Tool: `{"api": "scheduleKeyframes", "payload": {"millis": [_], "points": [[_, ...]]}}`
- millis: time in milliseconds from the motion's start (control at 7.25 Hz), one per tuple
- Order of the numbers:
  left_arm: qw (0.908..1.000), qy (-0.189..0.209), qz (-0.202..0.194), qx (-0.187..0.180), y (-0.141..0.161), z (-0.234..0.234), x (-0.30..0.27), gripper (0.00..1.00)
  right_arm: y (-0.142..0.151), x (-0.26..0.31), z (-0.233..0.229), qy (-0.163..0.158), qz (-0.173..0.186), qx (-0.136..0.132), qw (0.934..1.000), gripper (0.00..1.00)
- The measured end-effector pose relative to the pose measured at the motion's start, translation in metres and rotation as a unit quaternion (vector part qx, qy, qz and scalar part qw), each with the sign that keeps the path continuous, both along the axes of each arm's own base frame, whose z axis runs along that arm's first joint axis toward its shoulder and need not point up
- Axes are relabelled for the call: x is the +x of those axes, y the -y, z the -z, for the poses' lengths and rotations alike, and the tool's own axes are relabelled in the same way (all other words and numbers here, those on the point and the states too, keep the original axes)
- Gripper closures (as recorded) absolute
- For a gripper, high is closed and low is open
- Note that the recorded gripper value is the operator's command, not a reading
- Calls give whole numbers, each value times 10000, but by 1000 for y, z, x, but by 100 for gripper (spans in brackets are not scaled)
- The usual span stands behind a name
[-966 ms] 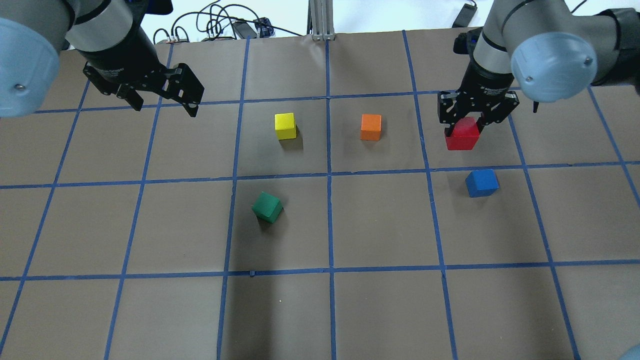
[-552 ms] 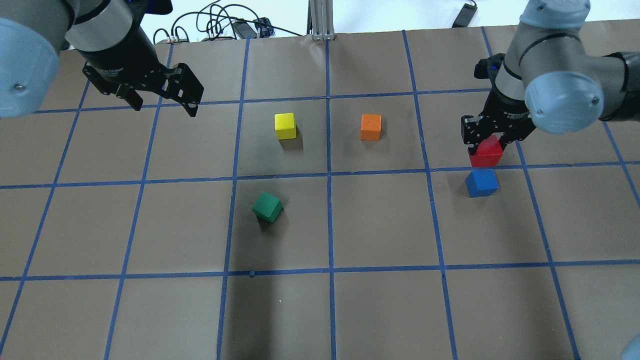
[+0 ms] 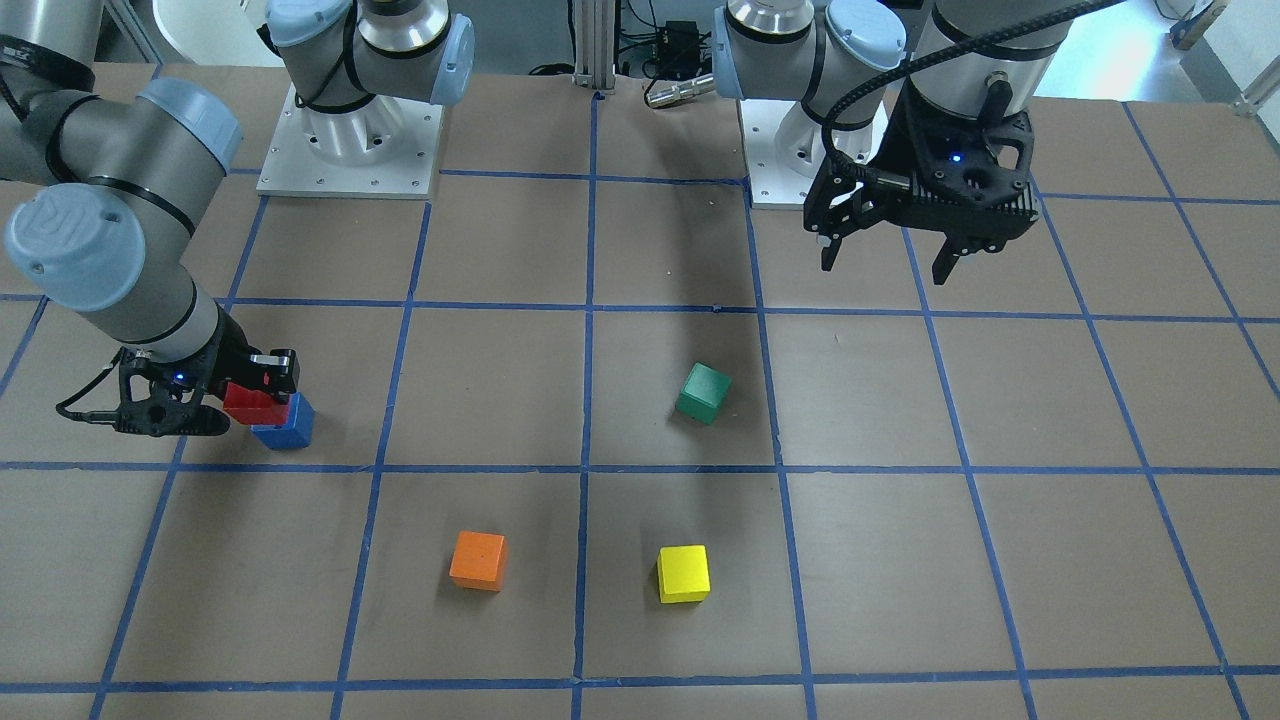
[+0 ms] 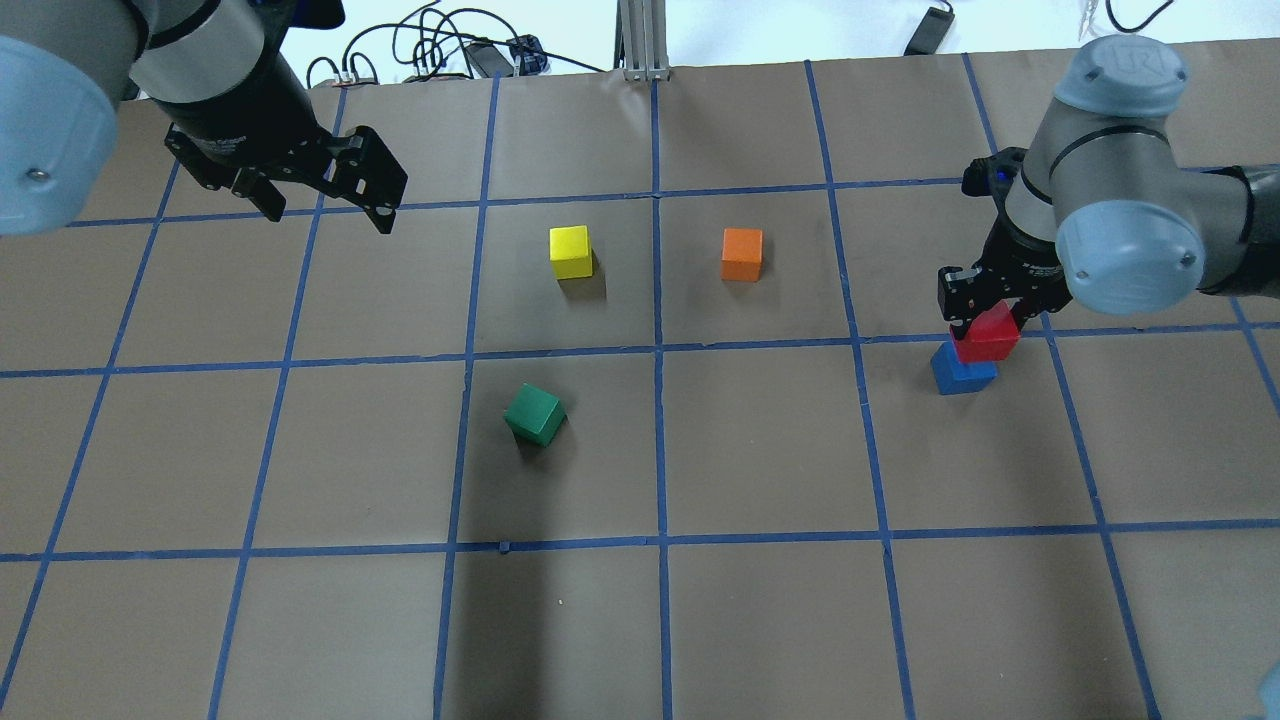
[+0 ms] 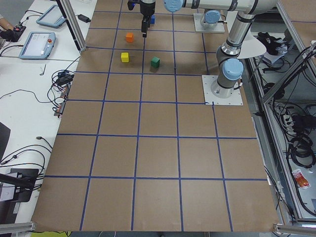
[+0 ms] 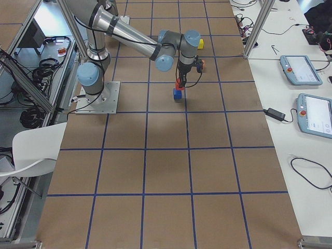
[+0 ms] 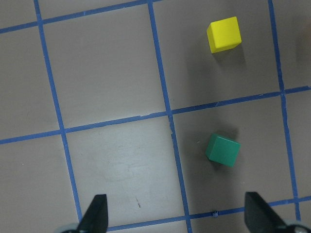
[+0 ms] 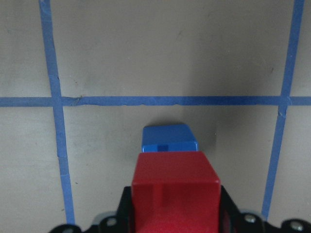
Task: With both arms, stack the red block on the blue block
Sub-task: 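Lower the red block onto the top of the blue block, then hold the red block on the blue block and open the right gripper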
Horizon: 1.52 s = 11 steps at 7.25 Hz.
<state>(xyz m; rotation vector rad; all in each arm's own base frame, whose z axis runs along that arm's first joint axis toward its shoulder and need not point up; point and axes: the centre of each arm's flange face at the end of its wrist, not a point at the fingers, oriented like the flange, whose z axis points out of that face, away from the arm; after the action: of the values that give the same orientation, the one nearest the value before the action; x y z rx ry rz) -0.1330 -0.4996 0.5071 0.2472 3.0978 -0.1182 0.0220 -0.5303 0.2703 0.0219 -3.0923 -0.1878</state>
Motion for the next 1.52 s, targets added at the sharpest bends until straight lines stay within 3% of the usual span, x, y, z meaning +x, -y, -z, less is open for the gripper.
{"api": "scheduleKeyframes", "payload": {"millis": [690, 1379, 1517], "points": [[10000, -2, 0, 2, 1, 0, 0, 0, -11, 1, 17, 46, -32, 185, 9998, 100], [10000, -9, 1, 4, 0, 1, 0, 0, -12, 1, 19, 78, -324, 167, 9993, 100], [10000, -11, 1, 4, 0, 1, 0, 0, -12, 0, 19, 66, -323, 148, 9993, 96]]}}
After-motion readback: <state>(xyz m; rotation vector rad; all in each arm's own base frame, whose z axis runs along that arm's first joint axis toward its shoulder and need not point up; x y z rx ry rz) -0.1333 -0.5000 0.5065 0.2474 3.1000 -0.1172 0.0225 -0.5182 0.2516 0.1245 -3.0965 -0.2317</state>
